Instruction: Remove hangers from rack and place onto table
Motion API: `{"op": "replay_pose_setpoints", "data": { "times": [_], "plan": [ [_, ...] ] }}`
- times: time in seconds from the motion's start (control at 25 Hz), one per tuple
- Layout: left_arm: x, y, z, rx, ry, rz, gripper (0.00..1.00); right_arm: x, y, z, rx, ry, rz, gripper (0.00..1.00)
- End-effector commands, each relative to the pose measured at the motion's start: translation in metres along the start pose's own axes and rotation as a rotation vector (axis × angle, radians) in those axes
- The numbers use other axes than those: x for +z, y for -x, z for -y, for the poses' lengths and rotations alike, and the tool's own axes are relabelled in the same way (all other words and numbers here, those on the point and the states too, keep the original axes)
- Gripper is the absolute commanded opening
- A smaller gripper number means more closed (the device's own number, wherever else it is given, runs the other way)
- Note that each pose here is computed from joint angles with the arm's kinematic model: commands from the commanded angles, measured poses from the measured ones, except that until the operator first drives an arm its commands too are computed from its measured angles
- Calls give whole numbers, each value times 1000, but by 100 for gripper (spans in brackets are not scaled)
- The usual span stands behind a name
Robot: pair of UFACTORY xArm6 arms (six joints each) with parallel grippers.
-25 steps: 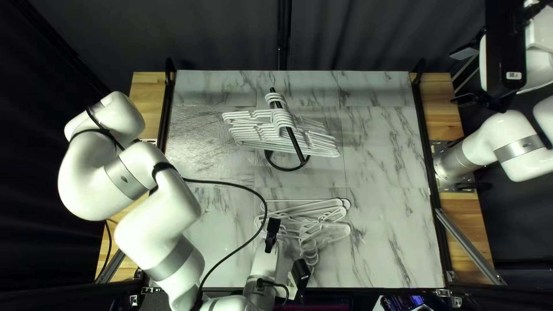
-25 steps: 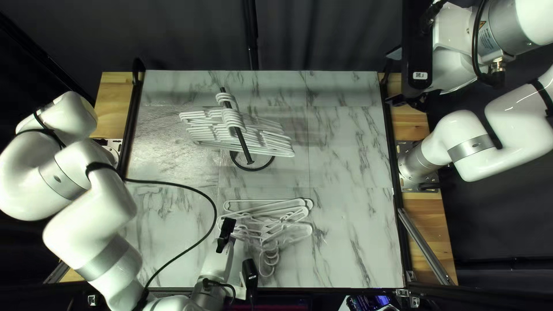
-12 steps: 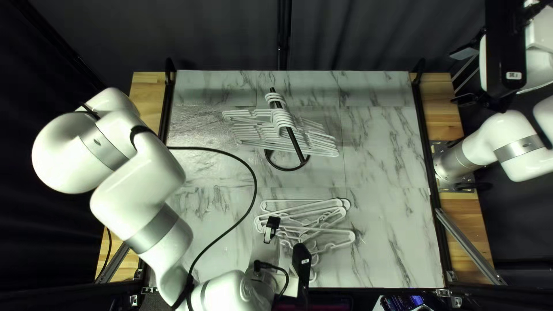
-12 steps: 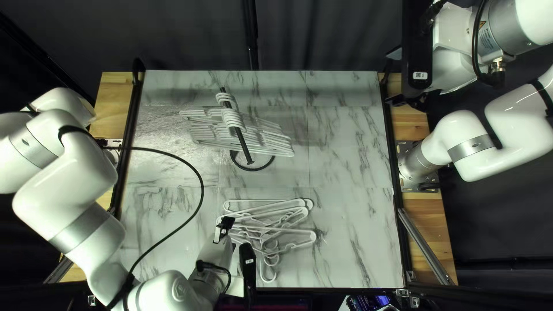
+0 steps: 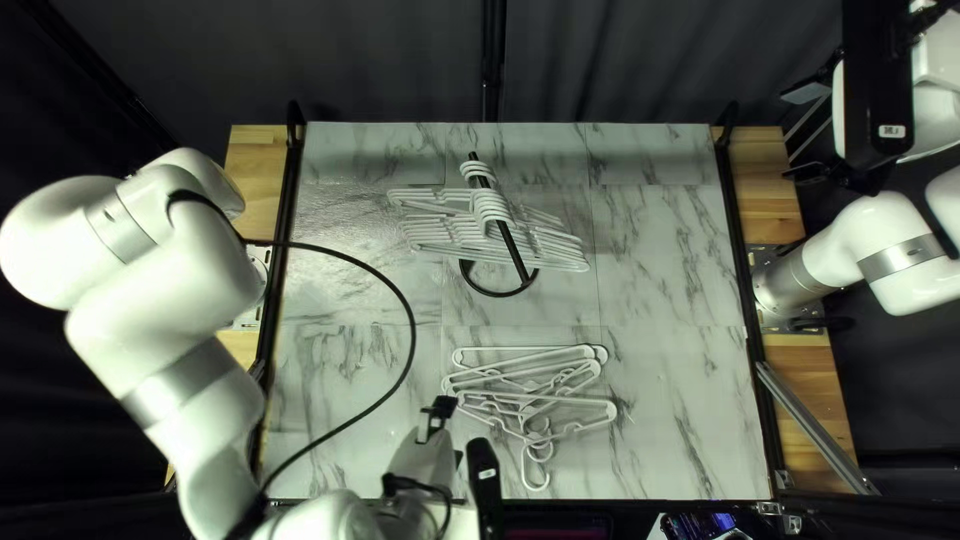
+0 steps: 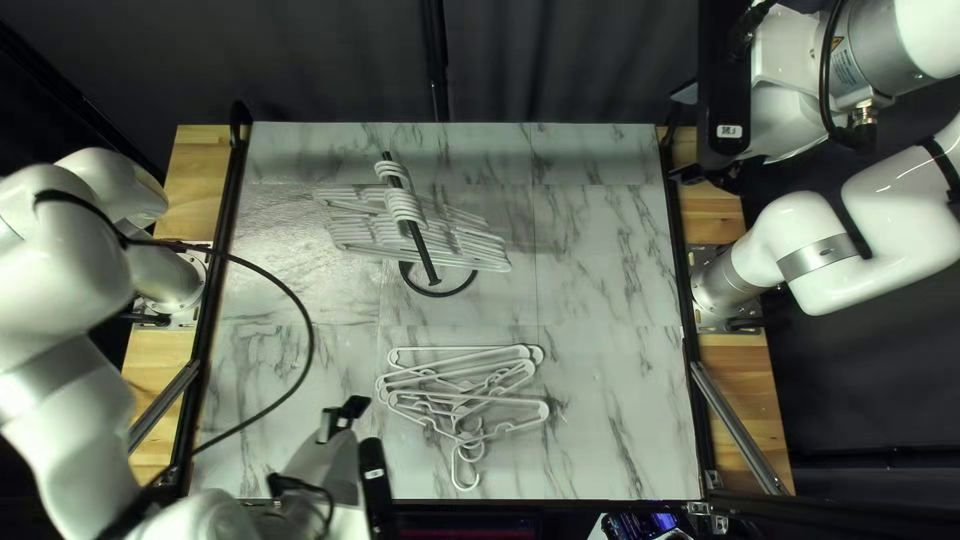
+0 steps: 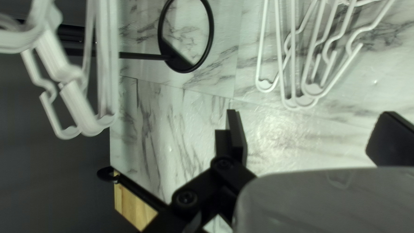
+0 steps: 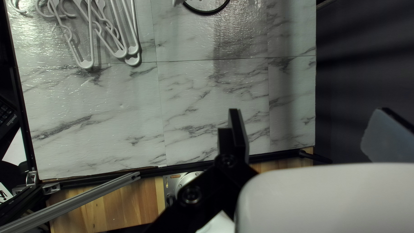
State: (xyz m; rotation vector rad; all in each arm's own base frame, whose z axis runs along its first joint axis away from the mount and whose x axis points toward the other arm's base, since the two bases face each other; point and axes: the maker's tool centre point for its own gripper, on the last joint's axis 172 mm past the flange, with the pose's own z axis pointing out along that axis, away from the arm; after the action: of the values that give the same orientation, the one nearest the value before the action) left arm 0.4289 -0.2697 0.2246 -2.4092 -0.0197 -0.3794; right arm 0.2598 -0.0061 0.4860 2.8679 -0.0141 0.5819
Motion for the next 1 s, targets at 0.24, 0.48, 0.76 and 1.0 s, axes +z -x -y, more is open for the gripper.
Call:
{"op": "replay_pose_setpoints", "data": {
  "times": [0.24,0.48,0.76,1.0],
  "plan": [
    [-21,-3,165,-68,105,0,100,0,0,0,0,0,0,100],
    [-21,-3,165,-68,105,0,100,0,0,0,0,0,0,100],
    [-27,0,174,-81,106,9,100,0,0,0,0,0,0,100],
    [-80,-2,325,-164,41,-18,100,0,0,0,0,0,0,100]
  ]
}}
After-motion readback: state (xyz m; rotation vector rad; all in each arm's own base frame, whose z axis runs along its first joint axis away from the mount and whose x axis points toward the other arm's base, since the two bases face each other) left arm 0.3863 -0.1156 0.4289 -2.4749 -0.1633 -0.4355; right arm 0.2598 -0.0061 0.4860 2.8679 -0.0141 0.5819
